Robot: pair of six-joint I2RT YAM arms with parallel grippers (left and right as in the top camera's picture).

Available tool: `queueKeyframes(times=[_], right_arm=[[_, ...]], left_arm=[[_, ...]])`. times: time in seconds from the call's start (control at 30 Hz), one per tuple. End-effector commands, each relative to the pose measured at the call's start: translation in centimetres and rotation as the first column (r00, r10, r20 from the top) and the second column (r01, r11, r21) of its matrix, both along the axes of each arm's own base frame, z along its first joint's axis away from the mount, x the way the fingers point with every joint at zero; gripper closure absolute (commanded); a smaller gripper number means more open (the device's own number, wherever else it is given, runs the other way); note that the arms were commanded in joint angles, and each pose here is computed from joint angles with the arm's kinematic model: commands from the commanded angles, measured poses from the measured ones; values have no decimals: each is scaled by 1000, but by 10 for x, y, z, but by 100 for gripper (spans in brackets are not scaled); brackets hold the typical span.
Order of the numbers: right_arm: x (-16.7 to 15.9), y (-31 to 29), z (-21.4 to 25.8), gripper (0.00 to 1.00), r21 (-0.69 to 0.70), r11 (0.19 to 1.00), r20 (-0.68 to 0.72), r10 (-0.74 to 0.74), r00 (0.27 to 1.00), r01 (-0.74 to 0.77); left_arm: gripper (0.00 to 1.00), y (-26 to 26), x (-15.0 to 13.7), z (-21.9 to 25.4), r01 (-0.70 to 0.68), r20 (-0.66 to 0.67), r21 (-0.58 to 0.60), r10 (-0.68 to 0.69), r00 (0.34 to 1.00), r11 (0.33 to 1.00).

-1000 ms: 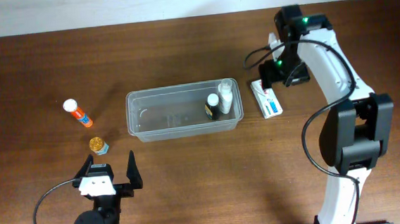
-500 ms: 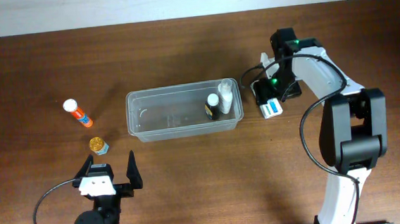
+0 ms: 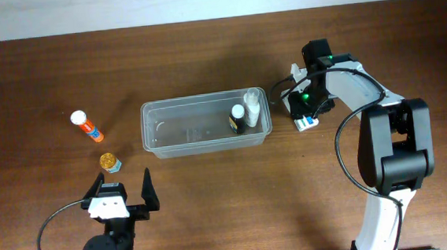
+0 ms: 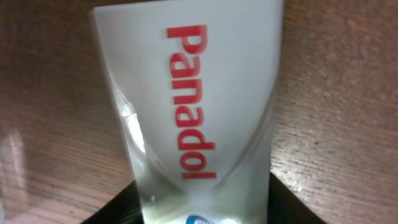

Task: Pack container
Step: 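Move the right gripper down onto the white Panadol box, then grasp the Panadol box by its end and lift it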

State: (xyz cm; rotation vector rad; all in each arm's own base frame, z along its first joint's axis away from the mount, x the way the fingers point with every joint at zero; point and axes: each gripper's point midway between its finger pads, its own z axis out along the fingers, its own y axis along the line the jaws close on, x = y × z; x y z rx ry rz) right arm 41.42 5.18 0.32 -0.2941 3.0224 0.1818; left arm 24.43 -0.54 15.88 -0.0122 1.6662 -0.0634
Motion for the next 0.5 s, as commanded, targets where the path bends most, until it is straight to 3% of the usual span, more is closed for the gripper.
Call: queueKeyframes(times=[0.0, 0.27, 0.47], right_arm=[[-11, -4, -13, 55, -31, 999, -43, -16, 999, 15], [-13, -8, 3, 57, -52, 999, -75, -19, 997, 15], [7, -7, 60, 57, -50, 999, -46, -18, 999, 16]], left_arm=[[1, 2, 0, -2, -8, 1, 13, 8, 1000, 1000], [1, 2, 0, -2, -8, 1, 13, 8, 1000, 1000], [1, 2, 0, -2, -8, 1, 13, 8, 1000, 1000]])
